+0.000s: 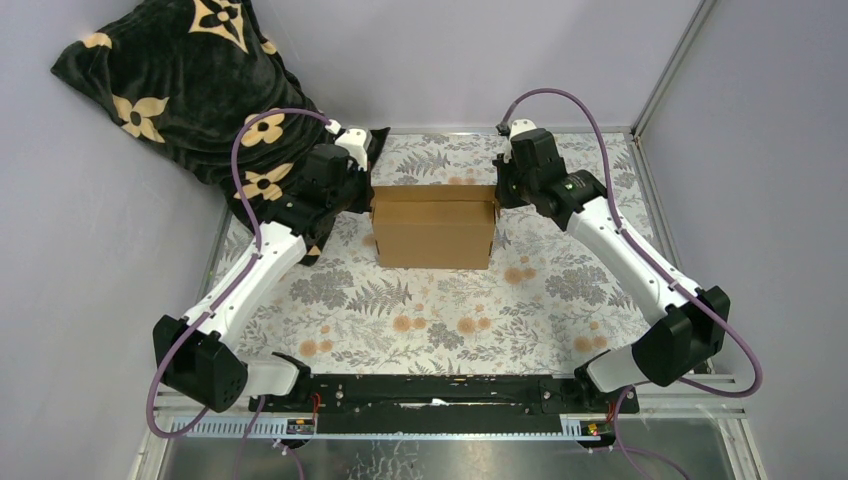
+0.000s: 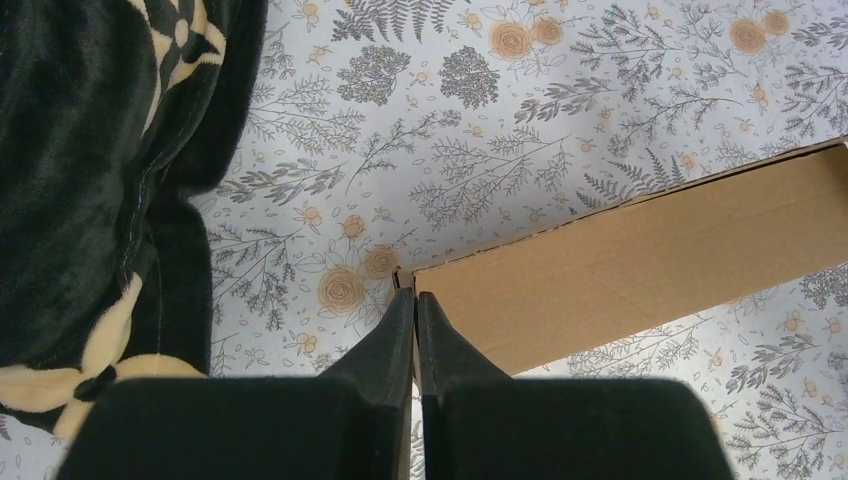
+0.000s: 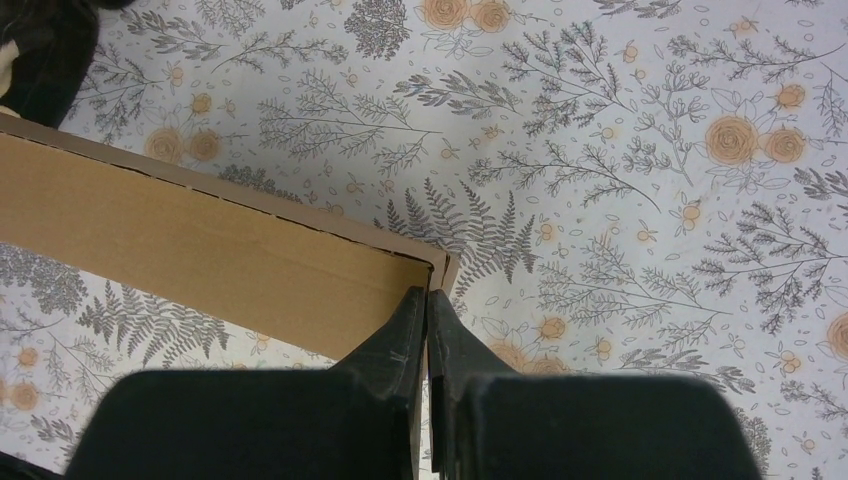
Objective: Fold the paper box
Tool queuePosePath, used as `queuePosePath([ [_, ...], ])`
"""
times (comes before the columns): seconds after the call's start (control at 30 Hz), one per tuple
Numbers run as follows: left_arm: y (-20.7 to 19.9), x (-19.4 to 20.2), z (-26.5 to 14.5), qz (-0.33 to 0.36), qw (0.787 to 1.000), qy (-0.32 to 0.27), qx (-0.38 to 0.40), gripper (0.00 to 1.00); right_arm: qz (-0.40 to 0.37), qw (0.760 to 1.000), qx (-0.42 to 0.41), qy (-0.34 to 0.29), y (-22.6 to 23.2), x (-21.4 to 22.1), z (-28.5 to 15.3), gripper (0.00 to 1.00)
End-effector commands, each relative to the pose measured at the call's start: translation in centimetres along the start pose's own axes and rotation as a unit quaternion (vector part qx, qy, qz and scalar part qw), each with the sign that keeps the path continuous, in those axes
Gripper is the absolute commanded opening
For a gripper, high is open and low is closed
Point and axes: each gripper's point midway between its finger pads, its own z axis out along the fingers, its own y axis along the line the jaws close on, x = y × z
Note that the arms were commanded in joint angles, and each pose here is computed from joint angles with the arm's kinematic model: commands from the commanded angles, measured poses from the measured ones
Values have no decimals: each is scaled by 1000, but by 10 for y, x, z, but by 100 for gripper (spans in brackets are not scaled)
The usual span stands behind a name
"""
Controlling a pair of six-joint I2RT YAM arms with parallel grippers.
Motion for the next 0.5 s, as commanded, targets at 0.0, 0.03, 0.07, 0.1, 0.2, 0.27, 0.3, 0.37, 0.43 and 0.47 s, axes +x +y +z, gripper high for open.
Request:
queuePosePath([
  [0.0,-35,-4,-4,-16,998,5,56,4,21,998,-66,8,43,-4,-4,0],
  [0.03,-35,-4,-4,-18,998,5,55,4,25,997,-67,9,44,-4,-4,0],
  [0.07,-36,-4,-4,-18,998,6,56,4,29,997,-66,10,44,-4,-4,0],
  [0.1,-36,-5,-5,-19,998,5,56,4,32,997,-67,11,45,-4,-4,0],
  [0.2,-40,-6,-5,-20,998,4,58,4,43,997,-66,11,46,-6,-4,0],
  [0.27,-41,-6,-5,-21,998,4,58,4,49,996,-68,11,47,-7,-3,0],
  [0.3,-42,-5,-5,-21,998,5,58,4,53,996,-66,13,47,-7,-3,0],
  [0.37,-43,-5,-5,-24,998,5,58,4,59,996,-65,12,48,-6,-3,0],
  [0.43,-44,-4,-4,-26,998,6,59,4,64,996,-66,12,49,-6,-4,0],
  [0.47,-44,-5,-5,-27,998,6,58,4,67,995,-67,11,50,-6,-4,0],
])
